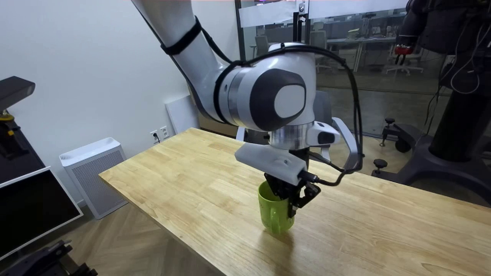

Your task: Move the mug to the right

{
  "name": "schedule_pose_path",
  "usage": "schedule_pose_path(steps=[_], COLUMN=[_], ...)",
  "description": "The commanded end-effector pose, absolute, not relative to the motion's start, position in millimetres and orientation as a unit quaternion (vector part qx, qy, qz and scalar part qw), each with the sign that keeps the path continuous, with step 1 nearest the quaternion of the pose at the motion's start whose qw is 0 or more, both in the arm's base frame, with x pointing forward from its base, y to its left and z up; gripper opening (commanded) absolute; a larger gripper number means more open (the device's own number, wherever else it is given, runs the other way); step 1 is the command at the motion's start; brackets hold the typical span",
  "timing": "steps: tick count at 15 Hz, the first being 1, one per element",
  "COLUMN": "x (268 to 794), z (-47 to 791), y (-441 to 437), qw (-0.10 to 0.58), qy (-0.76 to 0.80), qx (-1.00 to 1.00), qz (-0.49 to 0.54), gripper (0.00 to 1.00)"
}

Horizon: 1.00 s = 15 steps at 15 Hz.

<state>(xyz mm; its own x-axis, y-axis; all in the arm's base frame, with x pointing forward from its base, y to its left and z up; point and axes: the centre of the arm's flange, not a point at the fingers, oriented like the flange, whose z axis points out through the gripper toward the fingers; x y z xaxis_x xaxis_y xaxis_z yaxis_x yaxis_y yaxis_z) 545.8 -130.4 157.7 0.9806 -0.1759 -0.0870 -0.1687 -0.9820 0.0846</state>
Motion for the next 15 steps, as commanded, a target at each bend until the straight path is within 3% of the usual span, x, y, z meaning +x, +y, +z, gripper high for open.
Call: schedule_pose_path(steps=[1, 15], x=[543, 506], z=[173, 147], y=[-161, -234], qw=[0.035, 0.043], qy=[-0.098, -0.123], qx=[0.993, 0.991], qz=[-0.046, -0.038], gripper=[0.02, 0.02])
